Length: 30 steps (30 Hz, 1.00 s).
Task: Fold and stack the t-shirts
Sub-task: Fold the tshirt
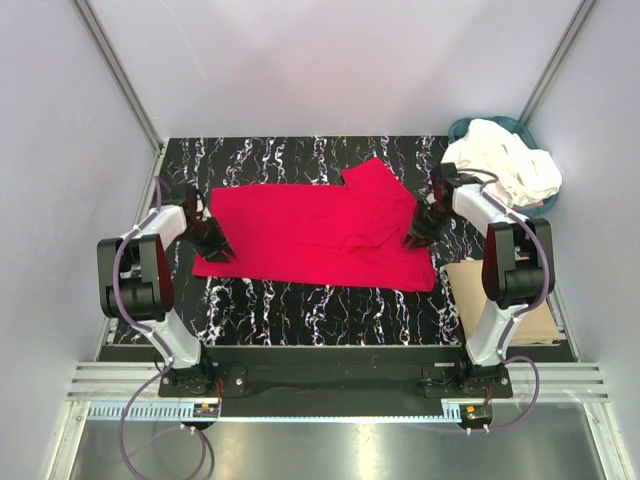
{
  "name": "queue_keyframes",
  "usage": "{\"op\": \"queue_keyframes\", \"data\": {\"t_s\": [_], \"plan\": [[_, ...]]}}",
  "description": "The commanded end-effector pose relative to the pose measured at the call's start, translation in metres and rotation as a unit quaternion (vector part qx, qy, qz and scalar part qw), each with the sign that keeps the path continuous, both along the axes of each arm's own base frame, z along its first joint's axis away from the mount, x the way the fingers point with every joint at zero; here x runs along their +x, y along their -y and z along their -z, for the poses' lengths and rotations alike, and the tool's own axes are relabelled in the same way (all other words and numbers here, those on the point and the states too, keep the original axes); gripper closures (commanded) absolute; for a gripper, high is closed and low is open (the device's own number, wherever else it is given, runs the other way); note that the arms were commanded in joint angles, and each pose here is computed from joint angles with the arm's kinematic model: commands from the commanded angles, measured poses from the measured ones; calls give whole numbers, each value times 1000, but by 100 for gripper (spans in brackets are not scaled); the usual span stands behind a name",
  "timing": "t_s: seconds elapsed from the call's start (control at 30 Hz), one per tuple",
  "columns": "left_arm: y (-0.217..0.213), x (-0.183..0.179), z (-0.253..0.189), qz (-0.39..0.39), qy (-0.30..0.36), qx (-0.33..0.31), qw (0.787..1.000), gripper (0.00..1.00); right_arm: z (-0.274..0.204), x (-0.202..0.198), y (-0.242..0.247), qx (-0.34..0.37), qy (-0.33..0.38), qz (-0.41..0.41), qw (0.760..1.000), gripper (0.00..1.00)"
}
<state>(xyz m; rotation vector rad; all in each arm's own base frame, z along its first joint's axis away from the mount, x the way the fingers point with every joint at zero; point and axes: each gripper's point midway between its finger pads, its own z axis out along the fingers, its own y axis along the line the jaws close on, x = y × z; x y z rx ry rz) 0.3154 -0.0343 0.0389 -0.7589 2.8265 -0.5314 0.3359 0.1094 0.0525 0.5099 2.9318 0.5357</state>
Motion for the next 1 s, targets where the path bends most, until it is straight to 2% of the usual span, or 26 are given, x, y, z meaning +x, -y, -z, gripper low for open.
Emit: {"op": "queue_keyframes", "data": {"t_s": [0.0, 0.1, 0.23, 0.37, 0.6, 0.97], "plan": [[8, 18, -26, 21, 52, 2, 998, 68, -5, 26, -30, 27, 28, -30, 999, 68], [9, 22, -29, 20, 57, -2, 998, 69, 6, 30, -48, 21, 29, -30, 999, 75], [12, 19, -29, 25, 56, -4, 998, 69, 13, 31, -68, 19, 40, -23, 999, 93], [14, 14, -24, 29, 49, -9, 998, 69, 21, 34, -71, 17, 40, -13, 999, 98], [17, 17, -29, 31, 57, -13, 998, 69, 34, 38, -82, 37, 26, -12, 999, 99], [17, 15, -27, 31, 54, -14, 998, 69, 24, 25, -87, 52, 21, -13, 998, 99]]}}
